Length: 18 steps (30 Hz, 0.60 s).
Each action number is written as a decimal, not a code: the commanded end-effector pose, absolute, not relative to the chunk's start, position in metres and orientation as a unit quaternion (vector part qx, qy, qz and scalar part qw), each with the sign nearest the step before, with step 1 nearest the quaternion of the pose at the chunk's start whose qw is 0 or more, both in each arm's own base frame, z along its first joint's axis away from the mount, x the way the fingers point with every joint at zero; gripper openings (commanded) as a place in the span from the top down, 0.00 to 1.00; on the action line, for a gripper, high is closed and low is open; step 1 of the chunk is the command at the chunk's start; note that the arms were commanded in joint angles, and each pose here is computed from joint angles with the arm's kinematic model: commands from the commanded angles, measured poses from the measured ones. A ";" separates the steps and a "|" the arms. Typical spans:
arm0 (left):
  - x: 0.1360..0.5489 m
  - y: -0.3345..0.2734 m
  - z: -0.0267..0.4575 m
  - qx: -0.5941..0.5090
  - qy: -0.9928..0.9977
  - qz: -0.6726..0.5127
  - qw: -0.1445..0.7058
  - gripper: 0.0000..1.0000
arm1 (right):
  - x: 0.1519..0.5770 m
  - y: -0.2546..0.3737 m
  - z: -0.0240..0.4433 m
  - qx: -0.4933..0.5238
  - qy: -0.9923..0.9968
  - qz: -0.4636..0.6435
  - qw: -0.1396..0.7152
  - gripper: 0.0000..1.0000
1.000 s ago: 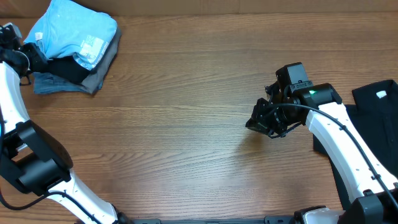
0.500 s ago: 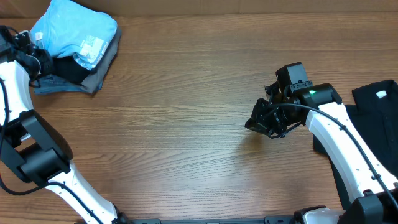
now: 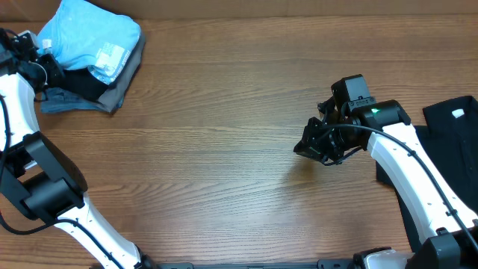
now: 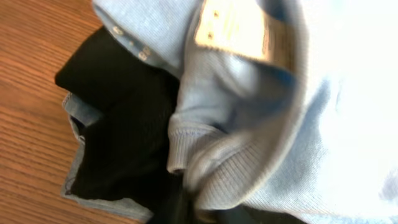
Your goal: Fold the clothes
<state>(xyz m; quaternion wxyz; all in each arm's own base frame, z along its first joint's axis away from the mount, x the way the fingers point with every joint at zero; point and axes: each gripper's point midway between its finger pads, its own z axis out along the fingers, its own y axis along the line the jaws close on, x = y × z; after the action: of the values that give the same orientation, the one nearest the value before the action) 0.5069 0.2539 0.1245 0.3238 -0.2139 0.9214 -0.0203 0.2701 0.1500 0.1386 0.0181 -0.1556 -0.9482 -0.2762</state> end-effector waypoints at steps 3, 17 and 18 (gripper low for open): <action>0.510 0.263 0.156 -0.207 0.911 -0.002 0.356 0.96 | 0.275 0.151 0.146 -0.151 -0.947 -0.284 0.006 0.91; 0.513 0.311 0.215 -0.232 0.878 0.126 0.400 0.73 | 0.276 0.151 0.146 -0.151 -0.946 -0.286 0.003 0.91; 0.512 0.312 0.215 -0.234 0.878 0.130 0.397 0.71 | 0.276 0.151 0.146 -0.151 -0.946 -0.286 0.003 0.91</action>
<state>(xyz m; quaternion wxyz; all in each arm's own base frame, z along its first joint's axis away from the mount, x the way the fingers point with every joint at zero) 0.5215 0.2968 0.1903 0.3885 -0.2211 0.8902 0.0880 0.2723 0.1506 0.1391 0.0134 -0.1538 -0.9481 -0.2781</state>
